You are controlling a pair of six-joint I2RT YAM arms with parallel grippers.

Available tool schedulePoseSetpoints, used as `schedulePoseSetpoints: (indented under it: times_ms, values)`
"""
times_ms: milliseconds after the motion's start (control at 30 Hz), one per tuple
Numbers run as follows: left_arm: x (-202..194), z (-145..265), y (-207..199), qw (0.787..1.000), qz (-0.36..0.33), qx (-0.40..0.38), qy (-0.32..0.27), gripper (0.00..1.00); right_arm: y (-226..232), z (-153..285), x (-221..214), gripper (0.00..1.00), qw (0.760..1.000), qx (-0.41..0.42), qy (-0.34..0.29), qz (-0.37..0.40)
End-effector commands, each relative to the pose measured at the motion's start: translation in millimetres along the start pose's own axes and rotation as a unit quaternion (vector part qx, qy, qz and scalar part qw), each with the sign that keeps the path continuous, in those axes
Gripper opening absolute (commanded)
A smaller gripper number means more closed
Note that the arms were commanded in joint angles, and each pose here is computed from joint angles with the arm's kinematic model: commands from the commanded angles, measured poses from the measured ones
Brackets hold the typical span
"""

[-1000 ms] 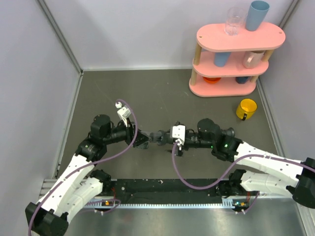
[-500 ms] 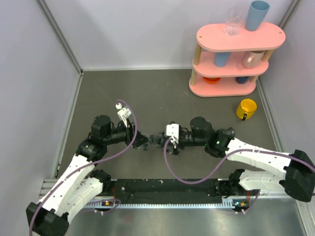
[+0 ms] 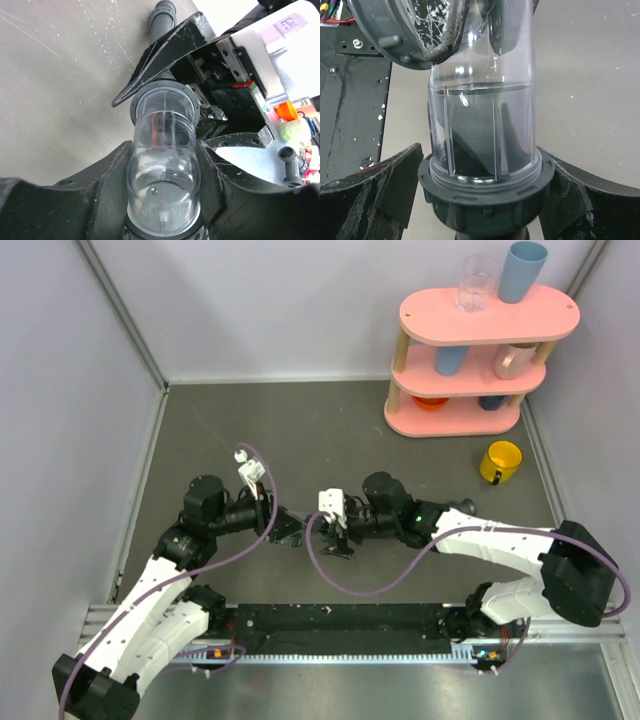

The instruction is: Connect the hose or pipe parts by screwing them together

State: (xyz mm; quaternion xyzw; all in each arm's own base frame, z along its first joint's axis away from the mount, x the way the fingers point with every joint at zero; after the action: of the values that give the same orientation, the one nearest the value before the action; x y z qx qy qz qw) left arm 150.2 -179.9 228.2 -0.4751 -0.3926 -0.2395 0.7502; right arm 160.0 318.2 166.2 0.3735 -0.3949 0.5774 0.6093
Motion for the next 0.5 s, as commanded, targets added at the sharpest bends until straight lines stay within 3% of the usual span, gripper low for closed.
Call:
schedulePoseSetpoints:
  times_ms: [0,267,467]
  values:
    - [37,4,-18,0.994,-0.076,-0.03,-0.074,0.0,3,-3,18,0.84,1.0,0.023,-0.014,-0.002]
    - [27,3,-10,0.996,-0.065,-0.015,-0.062,0.0,-16,31,47,0.87,0.996,-0.079,-0.041,0.027]
    - [27,2,-9,0.996,-0.059,-0.014,-0.061,0.0,-10,61,48,0.87,0.992,-0.112,-0.037,0.042]
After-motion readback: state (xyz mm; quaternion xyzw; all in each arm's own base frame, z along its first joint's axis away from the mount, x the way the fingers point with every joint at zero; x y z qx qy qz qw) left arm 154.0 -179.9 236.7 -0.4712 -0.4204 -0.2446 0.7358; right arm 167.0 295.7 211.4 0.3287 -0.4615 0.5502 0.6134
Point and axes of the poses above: each gripper's point midway between its finger pads, its own z axis back along the fingers, its own y axis along the line the jaws close on, x = y × z, the point moved 4 cm from there along z, back along the fingers, and after that the axes turned 8 degrees about -z, right-handed, at the moved point
